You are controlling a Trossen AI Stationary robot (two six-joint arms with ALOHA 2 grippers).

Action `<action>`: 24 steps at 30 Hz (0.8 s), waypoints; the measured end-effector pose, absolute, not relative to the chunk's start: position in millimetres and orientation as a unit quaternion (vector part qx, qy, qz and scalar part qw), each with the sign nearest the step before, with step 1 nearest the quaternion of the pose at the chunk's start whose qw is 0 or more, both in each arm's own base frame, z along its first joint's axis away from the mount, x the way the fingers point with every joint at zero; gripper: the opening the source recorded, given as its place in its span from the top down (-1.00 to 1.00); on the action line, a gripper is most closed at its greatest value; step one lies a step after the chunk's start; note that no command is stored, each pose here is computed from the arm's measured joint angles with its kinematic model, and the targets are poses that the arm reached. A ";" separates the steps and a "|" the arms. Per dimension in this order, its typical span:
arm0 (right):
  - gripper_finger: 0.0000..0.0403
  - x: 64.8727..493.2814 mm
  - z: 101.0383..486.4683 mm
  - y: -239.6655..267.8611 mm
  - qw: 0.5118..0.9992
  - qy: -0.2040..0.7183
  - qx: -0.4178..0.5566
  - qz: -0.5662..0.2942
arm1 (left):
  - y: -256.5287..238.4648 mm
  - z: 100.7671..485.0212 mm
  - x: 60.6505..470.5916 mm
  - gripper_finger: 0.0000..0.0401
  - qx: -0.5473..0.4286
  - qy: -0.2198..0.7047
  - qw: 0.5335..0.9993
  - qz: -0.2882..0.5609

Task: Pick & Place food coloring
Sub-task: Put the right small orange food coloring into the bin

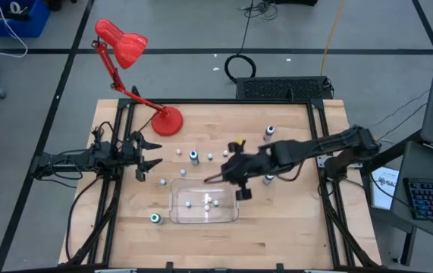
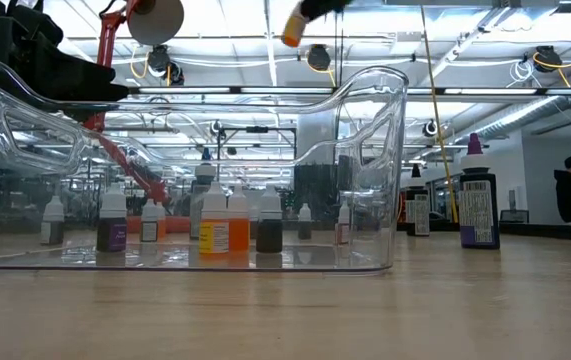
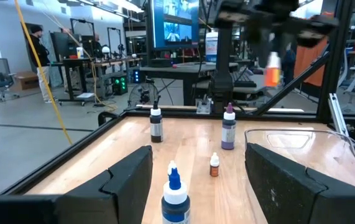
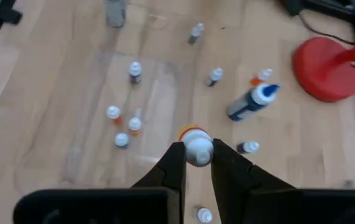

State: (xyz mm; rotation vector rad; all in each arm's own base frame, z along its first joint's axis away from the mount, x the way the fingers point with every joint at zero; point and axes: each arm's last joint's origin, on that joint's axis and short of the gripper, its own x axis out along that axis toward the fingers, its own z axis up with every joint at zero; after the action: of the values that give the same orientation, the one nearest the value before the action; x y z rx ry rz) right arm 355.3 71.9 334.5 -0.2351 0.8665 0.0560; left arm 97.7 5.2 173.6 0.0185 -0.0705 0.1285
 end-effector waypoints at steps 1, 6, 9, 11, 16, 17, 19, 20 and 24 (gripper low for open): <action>0.81 361.9 334.2 78.2 0.896 0.427 -0.118 0.033 | 5.3 173.3 97.8 -0.28 0.009 -0.034 0.997 0.064; 0.81 400.3 323.6 100.5 0.874 0.459 -0.145 0.058 | 5.3 173.5 97.7 -0.28 0.009 -0.035 0.997 0.064; 0.81 419.6 314.1 107.2 0.864 0.472 -0.154 0.089 | 5.3 173.5 97.7 -0.28 0.009 -0.035 0.997 0.064; 0.81 431.5 305.6 107.4 0.861 0.472 -0.165 0.098 | 5.3 173.5 97.7 -0.28 0.009 -0.035 0.997 0.064; 0.81 451.6 288.3 87.9 0.855 0.485 -0.145 0.112 | 5.3 173.4 97.7 -0.28 0.009 -0.035 0.997 0.064; 0.81 453.6 284.5 83.2 0.853 0.492 -0.137 0.113 | 5.2 173.4 97.7 -0.28 0.009 -0.035 0.997 0.064; 0.81 457.9 276.7 74.1 0.848 0.502 -0.127 0.109 | 5.3 173.3 97.8 -0.28 0.009 -0.034 0.997 0.064; 0.81 459.1 272.8 70.9 0.845 0.509 -0.126 0.106 | 5.2 173.5 97.7 -0.28 0.009 -0.035 0.997 0.064; 0.81 465.0 256.9 67.5 0.835 0.526 -0.113 0.119 | 5.3 173.5 97.7 -0.28 0.009 -0.035 0.997 0.064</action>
State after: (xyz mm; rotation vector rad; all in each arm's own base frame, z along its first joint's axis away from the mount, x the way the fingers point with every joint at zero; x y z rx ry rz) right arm 465.0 67.5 256.9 -0.2384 1.1132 0.2526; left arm 97.7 5.3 173.5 0.0186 -0.0697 0.1289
